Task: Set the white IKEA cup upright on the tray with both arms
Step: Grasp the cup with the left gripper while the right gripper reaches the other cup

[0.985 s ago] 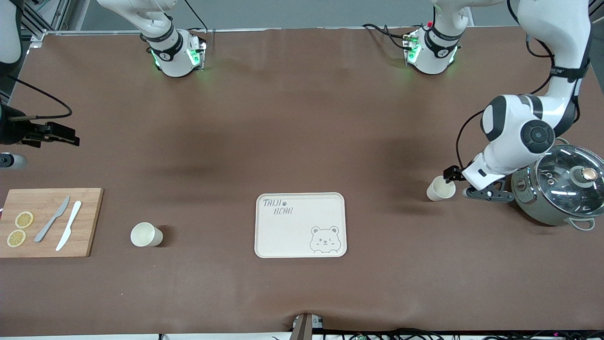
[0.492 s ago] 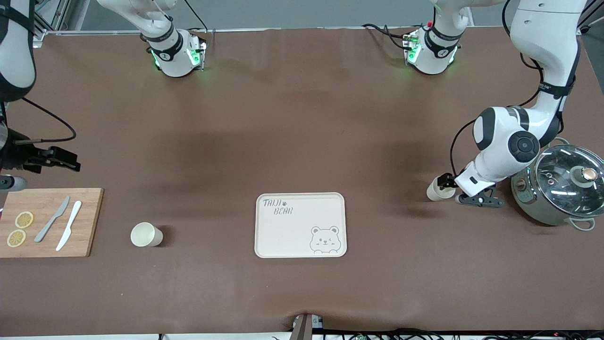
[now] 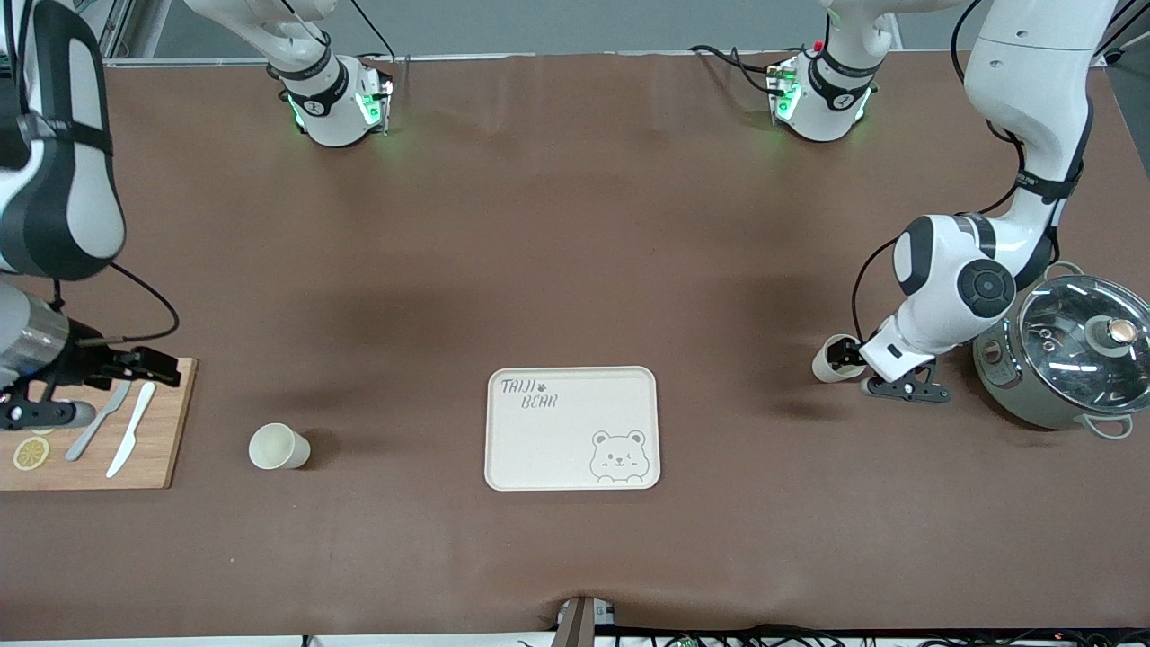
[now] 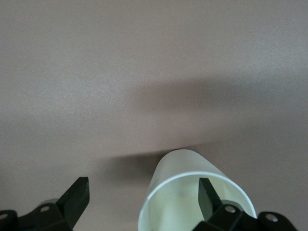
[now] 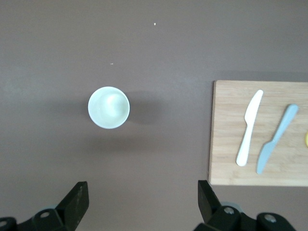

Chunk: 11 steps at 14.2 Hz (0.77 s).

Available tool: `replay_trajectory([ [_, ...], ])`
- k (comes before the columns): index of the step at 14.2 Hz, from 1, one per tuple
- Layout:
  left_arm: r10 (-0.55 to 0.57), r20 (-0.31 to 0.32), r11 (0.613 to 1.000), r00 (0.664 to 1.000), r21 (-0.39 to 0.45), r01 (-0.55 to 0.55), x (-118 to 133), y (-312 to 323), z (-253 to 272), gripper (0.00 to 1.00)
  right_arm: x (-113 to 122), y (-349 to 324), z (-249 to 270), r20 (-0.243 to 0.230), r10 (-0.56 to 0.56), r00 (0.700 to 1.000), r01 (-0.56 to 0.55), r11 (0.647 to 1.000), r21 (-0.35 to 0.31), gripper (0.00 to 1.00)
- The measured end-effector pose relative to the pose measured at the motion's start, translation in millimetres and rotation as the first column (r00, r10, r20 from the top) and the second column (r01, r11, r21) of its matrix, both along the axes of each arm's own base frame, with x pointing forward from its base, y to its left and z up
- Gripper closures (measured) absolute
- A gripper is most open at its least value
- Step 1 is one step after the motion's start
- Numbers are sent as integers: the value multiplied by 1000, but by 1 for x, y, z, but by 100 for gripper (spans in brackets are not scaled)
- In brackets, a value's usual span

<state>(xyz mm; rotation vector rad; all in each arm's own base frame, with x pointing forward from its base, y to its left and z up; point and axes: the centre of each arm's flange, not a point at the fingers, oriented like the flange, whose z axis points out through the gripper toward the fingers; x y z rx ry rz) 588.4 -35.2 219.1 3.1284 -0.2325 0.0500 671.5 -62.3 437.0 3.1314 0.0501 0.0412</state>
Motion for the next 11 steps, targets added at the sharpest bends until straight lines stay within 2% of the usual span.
replay_trajectory([
  [4, 5, 0, 1000, 1000, -1, -5, 0, -3, 0, 0, 10, -2, -37, -12, -5, 1000, 5, 1000, 5, 0],
  [5, 20, 0, 1000, 1000, -1, -20, 0, -3, -1, 7, 14, -3, -46, -5, -7, 1000, 7, 1000, 4, 0],
  [7, 23, -2, 1000, 1000, 5, -23, 0, -4, -2, 29, 21, -2, -67, 11, -16, 1000, 16, 1000, 18, 0],
  [9, 21, -6, 1000, 1000, 13, -21, 0, -5, -5, 50, 25, -1, -90, 4, -33, 999, 33, 998, 48, 0],
  [11, 21, -9, 1000, 1000, 14, -21, 0, -5, -7, 70, 32, -1, -116, 26, -51, 998, 49, 997, 67, 0],
])
